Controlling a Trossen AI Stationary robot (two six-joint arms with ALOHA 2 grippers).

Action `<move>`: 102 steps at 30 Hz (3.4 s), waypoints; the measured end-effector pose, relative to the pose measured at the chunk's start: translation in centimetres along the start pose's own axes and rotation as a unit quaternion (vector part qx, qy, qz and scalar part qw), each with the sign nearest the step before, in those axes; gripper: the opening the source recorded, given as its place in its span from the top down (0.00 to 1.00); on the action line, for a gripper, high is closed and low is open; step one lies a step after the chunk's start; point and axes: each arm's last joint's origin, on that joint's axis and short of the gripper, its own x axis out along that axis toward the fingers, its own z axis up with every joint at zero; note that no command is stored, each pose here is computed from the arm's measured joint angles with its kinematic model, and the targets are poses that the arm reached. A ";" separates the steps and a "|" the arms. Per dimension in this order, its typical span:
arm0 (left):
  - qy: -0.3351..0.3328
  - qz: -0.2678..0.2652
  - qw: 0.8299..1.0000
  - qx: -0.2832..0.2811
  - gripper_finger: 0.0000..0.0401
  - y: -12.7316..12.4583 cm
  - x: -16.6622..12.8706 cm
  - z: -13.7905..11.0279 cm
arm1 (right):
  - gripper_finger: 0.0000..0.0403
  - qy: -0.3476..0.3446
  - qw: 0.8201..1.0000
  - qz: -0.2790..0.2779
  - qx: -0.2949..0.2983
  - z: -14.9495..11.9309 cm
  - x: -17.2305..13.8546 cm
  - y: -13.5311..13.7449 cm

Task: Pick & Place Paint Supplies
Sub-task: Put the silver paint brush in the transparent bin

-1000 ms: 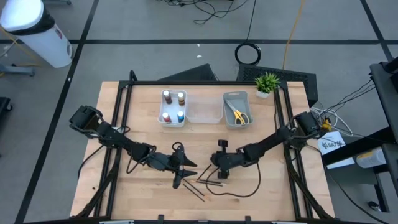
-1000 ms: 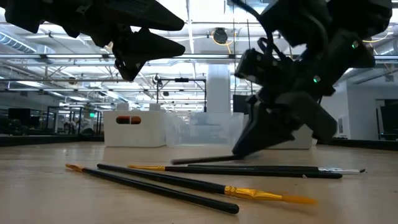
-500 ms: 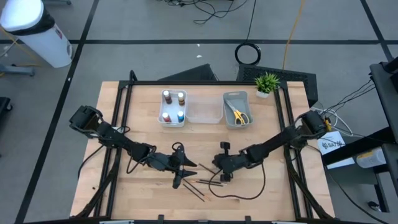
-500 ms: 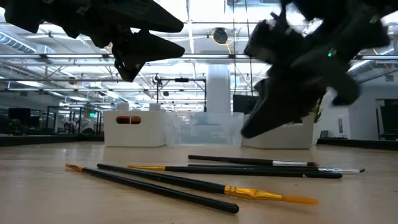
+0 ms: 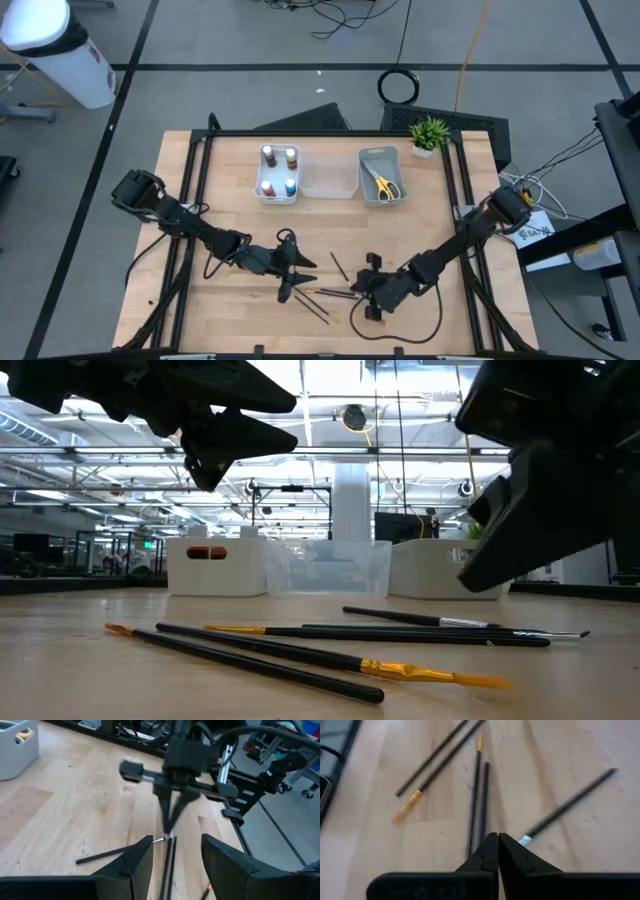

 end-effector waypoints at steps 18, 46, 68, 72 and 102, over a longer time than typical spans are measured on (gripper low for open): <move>-0.002 0.006 1.000 0.003 0.56 0.1 0.0 0.0 | 1.00 0.026 1.000 -0.004 0.002 -0.5 0.3 -0.4; -0.002 0.006 1.000 0.000 0.56 0.1 0.0 0.0 | 1.00 0.039 0.998 -0.030 -0.034 -1.0 0.5 -0.8; -0.001 0.007 1.000 0.002 0.56 0.1 0.0 0.0 | 1.00 0.043 0.997 -0.066 0.013 -0.2 -1.4 -0.8; -0.001 0.007 1.000 0.001 0.56 0.1 0.0 0.0 | 1.00 0.057 0.995 -0.079 0.016 -0.5 -1.5 -1.1; 0.040 0.002 0.999 -0.022 0.56 -0.4 -0.2 -1.0 | 1.00 0.094 0.994 -0.061 -0.010 -1.4 0.0 -1.4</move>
